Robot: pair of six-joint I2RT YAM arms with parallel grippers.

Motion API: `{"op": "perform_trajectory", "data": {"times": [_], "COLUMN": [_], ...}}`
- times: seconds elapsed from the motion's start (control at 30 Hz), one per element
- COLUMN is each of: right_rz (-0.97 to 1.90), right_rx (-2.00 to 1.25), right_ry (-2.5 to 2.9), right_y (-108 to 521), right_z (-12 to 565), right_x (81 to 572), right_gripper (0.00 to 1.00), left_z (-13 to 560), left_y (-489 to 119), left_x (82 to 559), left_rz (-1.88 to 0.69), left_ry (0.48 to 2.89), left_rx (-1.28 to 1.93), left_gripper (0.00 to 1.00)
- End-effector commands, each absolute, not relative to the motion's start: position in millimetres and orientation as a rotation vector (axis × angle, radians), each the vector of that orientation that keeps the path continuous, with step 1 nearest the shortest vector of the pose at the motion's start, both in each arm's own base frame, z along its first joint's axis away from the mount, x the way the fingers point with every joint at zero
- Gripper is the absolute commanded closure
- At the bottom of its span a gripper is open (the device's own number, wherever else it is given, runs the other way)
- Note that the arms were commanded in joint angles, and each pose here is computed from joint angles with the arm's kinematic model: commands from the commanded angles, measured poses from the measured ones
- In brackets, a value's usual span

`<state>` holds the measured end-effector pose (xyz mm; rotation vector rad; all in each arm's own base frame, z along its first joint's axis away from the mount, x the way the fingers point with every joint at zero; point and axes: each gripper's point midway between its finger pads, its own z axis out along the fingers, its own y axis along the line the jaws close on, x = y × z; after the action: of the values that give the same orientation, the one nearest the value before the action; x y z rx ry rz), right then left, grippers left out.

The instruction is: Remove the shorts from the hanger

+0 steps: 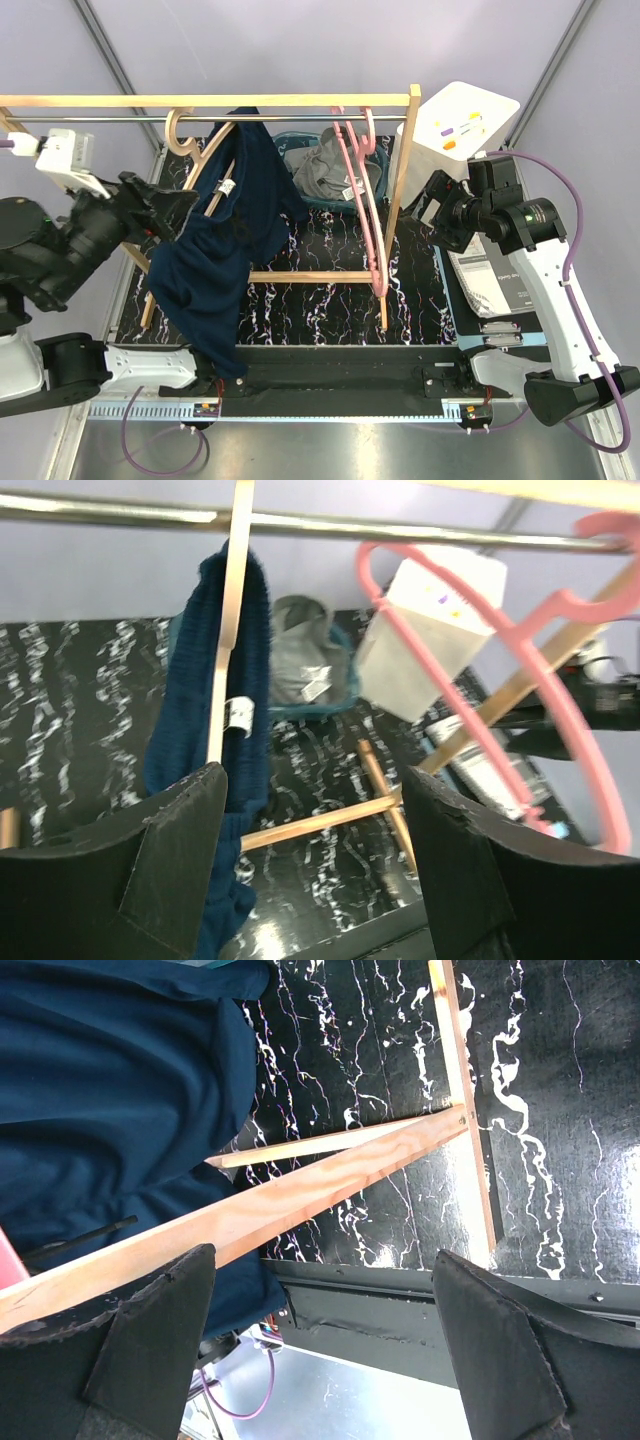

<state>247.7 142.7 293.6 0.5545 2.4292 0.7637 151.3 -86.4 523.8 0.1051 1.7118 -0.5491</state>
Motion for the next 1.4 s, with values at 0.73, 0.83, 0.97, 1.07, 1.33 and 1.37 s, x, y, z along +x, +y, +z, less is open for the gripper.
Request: {"op": "perform_trajectory", "data": {"times": [0.73,0.83,0.97,1.07,1.33,1.37], "right_rz": [0.817,0.822,0.819,0.829,0.830,0.827], "right_rx": [0.452,0.444,0.435,0.430,0.401,0.400], "right_ry": [2.420,2.419,2.419,2.419,2.409,2.410], "right_y": [152,153,152,153,153,153], "right_z": [306,308,308,309,314,314], "right_x": [251,252,252,251,250,250], "right_gripper": [0.03,0.03,0.03,0.03,0.03,0.03], "left_z": [443,440,450,461,495,497], "left_y": [-93,-101,-112,-122,-147,-149], "left_x": [220,222,220,216,199,197], "left_rz": [-0.276,-0.338,-0.455,-0.563,-0.867,-0.892], "left_ry": [1.955,1.966,1.933,1.905,1.819,1.811], "left_rx": [0.092,0.090,0.051,0.037,-0.021,-0.022], "left_gripper": [0.60,0.74,0.89,0.98,1.00,1.00]}}
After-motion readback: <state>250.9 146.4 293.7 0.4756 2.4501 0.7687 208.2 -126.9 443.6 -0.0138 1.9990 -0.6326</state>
